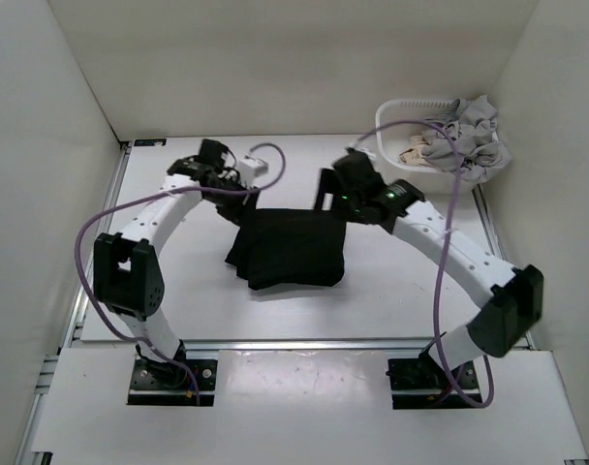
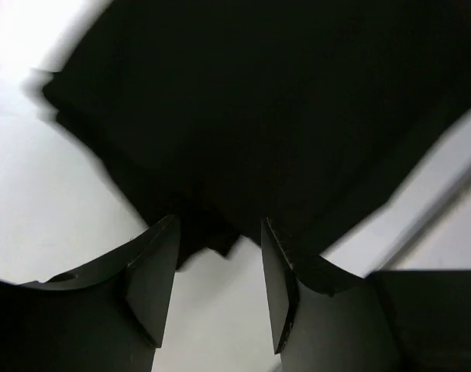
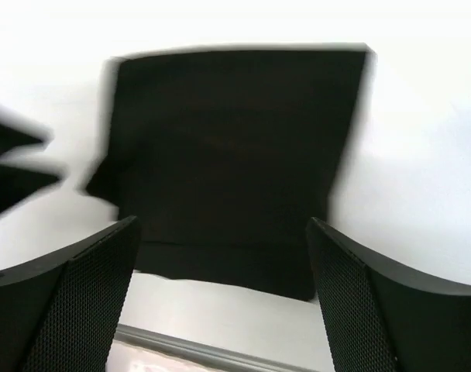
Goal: Fold and stack the trousers
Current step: Fold the trousers
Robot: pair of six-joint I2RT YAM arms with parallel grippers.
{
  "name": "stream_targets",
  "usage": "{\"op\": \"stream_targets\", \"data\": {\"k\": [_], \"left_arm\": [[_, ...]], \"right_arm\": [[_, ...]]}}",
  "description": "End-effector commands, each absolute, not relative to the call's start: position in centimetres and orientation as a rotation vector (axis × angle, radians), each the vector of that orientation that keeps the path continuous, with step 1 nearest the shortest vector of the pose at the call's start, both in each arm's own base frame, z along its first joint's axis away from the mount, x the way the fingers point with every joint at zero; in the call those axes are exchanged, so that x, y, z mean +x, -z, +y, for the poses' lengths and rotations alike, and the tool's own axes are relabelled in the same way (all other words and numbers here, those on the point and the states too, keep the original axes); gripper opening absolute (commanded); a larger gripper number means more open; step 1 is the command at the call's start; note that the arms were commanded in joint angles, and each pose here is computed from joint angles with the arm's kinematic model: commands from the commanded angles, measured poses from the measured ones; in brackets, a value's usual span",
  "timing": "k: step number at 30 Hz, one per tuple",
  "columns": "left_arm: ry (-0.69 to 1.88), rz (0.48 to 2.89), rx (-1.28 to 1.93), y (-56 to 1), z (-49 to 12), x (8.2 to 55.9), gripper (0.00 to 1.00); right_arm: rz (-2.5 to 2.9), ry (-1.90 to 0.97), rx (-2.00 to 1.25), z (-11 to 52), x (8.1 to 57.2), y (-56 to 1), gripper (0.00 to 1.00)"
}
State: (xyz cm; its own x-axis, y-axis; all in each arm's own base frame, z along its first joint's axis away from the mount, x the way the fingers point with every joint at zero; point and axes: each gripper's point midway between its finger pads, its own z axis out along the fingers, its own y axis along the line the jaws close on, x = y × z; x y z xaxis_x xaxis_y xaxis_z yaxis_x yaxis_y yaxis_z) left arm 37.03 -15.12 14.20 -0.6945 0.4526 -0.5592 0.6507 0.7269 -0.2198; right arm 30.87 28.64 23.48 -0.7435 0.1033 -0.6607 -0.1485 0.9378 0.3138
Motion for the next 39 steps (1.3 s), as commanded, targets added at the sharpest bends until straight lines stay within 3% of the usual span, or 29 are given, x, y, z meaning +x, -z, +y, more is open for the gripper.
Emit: {"op": "stream_targets", "data": {"k": [1, 10, 18, 26, 31, 33, 35, 36, 39], "left_arm": [[0.672, 2.71, 1.01, -9.7, -16.0, 28.4, 0.58], [0.659, 2.873, 0.872, -6.5, -16.1, 28.2, 0.59], [0.901, 2.902, 0.919, -5.1, -18.8, 24.8, 0.62], [0.806, 2.95, 0.924, -3.8, -18.4, 25.7, 0.66], [0.914, 2.977, 0.908, -2.9, -19.2, 25.0, 0.7], [0.977, 2.96, 0.915, -2.9, -19.8, 25.2, 0.58], [1.041, 2.91, 0.924, -4.0, -20.8, 26.0, 0.33], [1.072, 2.914, 0.934, -4.2, -21.0, 25.9, 0.14], [1.114, 2.824, 0.953, -6.8, -21.8, 27.7, 0.14]], "right_arm": [[2.497, -0.532, 0.169, 25.2, 29.6, -17.7, 0.92], [2.498, -0.787, 0.166, 24.2, 31.1, -14.3, 0.92], [2.563, -0.821, 0.273, 23.1, 28.8, -10.0, 0.93], [2.568, -0.82, 0.25, 22.9, 27.8, -9.5, 0.93], [2.588, -0.809, 0.255, 22.6, 27.2, -8.7, 0.94], [2.611, -0.813, 0.268, 22.5, 26.5, -7.8, 0.94], [2.622, -0.807, 0.271, 22.3, 26.3, -7.5, 0.95], [2.632, -0.8, 0.274, 22.2, 26.0, -7.1, 0.95], [2.641, -0.78, 0.27, 21.9, 25.7, -6.6, 0.95]]}}
